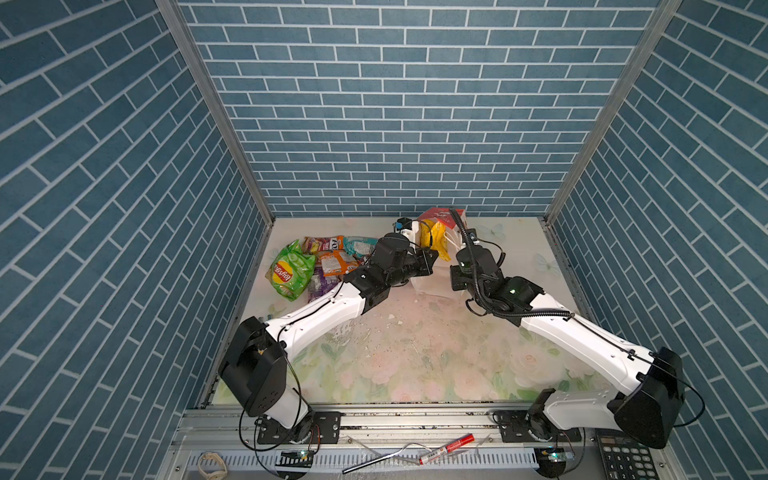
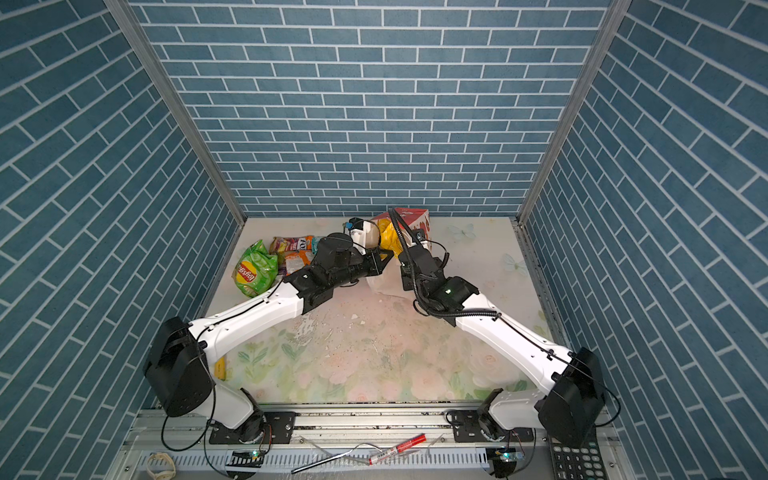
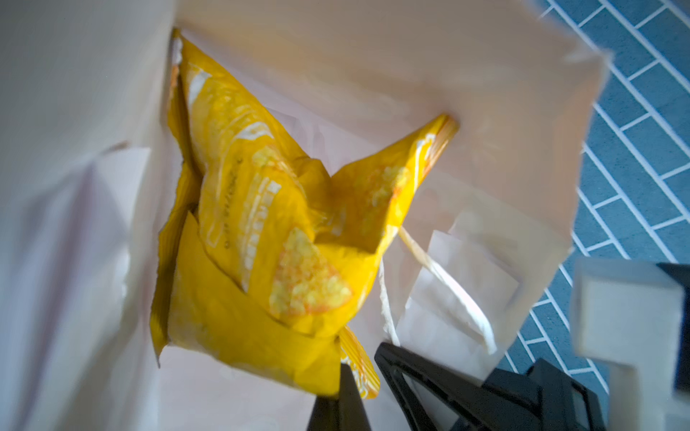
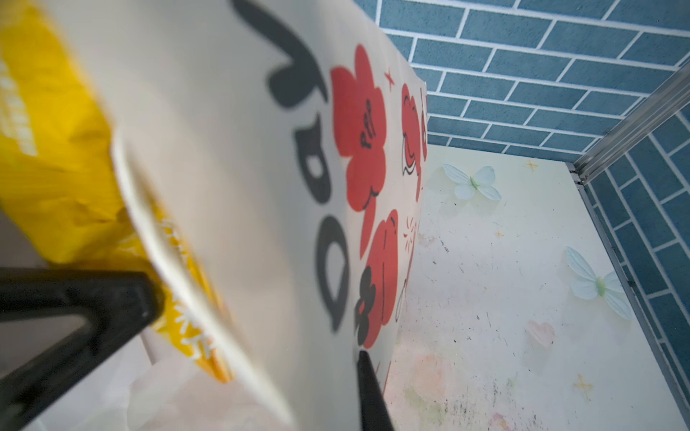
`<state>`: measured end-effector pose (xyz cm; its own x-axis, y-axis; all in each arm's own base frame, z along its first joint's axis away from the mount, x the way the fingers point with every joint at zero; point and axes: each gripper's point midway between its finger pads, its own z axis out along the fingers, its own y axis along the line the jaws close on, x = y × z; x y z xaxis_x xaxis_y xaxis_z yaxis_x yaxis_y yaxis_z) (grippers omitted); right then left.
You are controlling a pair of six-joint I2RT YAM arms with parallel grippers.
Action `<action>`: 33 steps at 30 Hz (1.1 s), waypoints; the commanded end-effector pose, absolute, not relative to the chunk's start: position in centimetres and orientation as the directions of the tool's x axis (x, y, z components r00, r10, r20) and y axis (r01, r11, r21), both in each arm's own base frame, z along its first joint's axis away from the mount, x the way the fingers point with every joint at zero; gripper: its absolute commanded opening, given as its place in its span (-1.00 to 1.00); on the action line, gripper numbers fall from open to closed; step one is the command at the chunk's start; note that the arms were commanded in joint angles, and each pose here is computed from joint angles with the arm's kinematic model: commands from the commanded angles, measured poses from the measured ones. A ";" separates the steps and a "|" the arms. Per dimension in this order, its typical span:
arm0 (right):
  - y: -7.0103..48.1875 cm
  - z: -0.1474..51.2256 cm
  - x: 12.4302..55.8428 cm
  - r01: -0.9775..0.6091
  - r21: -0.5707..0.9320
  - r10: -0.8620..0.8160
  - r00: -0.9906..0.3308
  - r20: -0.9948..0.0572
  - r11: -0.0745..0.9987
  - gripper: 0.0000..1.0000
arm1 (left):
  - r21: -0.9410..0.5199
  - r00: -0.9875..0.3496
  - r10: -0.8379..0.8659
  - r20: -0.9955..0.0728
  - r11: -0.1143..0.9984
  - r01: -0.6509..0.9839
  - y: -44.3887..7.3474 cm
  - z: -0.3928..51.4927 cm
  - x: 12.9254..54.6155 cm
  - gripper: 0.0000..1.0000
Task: Take the snacks out of the paper bag
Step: 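Pull the yellow packet out of the bag mouth with the left gripper, then carry the yellow packet to the snack pile with left while right tilts bag up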
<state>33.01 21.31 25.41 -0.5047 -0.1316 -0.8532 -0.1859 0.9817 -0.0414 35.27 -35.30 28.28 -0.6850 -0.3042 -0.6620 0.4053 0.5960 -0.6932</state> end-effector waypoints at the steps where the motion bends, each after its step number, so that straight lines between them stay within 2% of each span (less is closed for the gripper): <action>1: 20.5 27.0 33.4 -0.126 -0.013 -0.075 -0.499 -0.864 0.992 -1.00 | -0.701 -0.651 -0.335 -0.681 0.556 0.446 -35.1 31.6 35.0 -1.00; 15: 19.2 27.6 34.5 -0.057 -0.004 -0.034 -0.530 -0.848 0.998 -1.00 | -0.724 -0.669 -0.341 -0.660 0.527 0.445 -35.2 31.2 34.5 -1.00; 21: 18.6 27.4 35.2 -0.026 0.025 0.007 -0.540 -0.841 0.999 -1.00 | -0.757 -0.695 -0.343 -0.631 0.467 0.457 -36.2 31.7 34.1 -1.00; 33: 17.8 27.5 36.1 -0.004 0.046 0.036 -0.558 -0.829 0.999 -1.00 | -0.760 -0.704 -0.322 -0.633 0.427 0.489 -37.0 32.2 32.9 -1.00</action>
<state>35.73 18.07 27.27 -0.5494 -0.0111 -0.8355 -0.0401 0.9991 0.0131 33.53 -36.99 30.75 -0.7216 -0.3146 -0.6168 0.4533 0.4586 -0.7643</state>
